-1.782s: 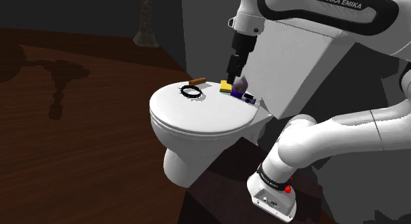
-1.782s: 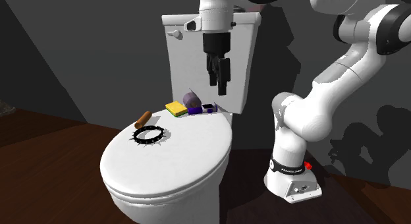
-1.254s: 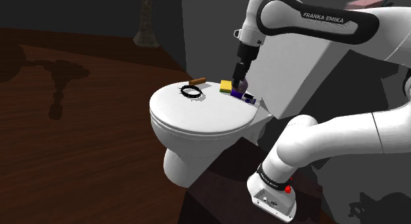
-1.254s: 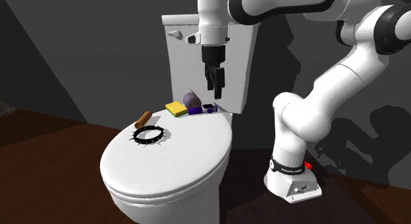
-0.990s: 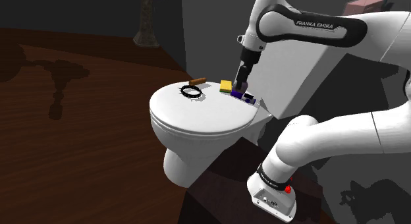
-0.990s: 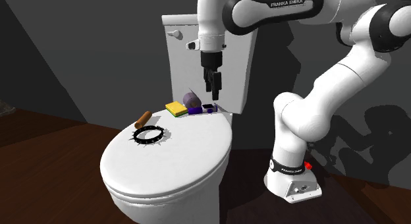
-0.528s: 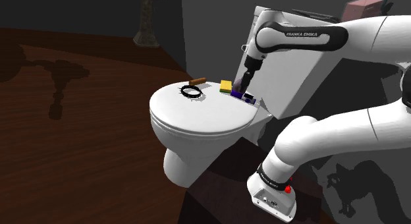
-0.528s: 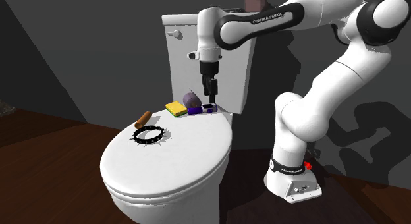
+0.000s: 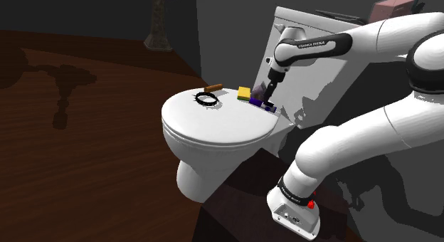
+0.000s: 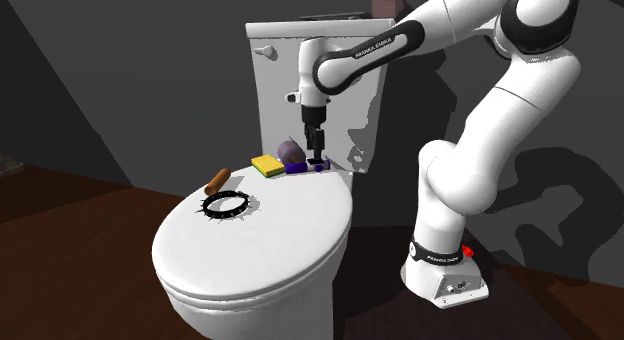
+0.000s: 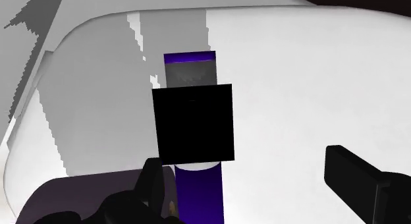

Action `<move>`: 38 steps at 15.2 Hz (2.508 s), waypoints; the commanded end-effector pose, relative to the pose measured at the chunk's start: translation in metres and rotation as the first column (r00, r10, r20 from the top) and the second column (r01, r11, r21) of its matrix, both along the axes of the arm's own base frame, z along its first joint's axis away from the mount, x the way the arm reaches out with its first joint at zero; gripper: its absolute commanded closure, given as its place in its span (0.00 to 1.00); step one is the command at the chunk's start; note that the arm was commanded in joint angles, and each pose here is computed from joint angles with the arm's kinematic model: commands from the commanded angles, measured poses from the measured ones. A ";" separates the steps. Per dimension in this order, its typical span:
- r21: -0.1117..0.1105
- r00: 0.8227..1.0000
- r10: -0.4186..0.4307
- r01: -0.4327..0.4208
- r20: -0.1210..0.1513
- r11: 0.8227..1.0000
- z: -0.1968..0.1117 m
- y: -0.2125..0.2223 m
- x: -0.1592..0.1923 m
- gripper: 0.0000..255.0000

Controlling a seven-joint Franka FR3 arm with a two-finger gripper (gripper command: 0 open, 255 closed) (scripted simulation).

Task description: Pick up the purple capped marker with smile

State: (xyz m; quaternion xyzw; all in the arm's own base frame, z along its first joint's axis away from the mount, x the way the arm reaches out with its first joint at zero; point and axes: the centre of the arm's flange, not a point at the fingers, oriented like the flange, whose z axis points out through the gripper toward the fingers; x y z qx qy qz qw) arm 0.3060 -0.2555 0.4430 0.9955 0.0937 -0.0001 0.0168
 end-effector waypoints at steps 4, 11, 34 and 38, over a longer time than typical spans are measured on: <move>-0.003 1.000 0.003 -0.003 0.005 1.000 -0.024 -0.026 0.003 0.00; -0.003 1.000 0.003 -0.003 0.005 1.000 -0.054 -0.026 0.003 0.00; -0.003 1.000 0.003 -0.003 0.005 1.000 0.015 -0.026 0.003 1.00; -0.003 1.000 0.003 -0.003 0.005 1.000 0.026 -0.026 0.003 1.00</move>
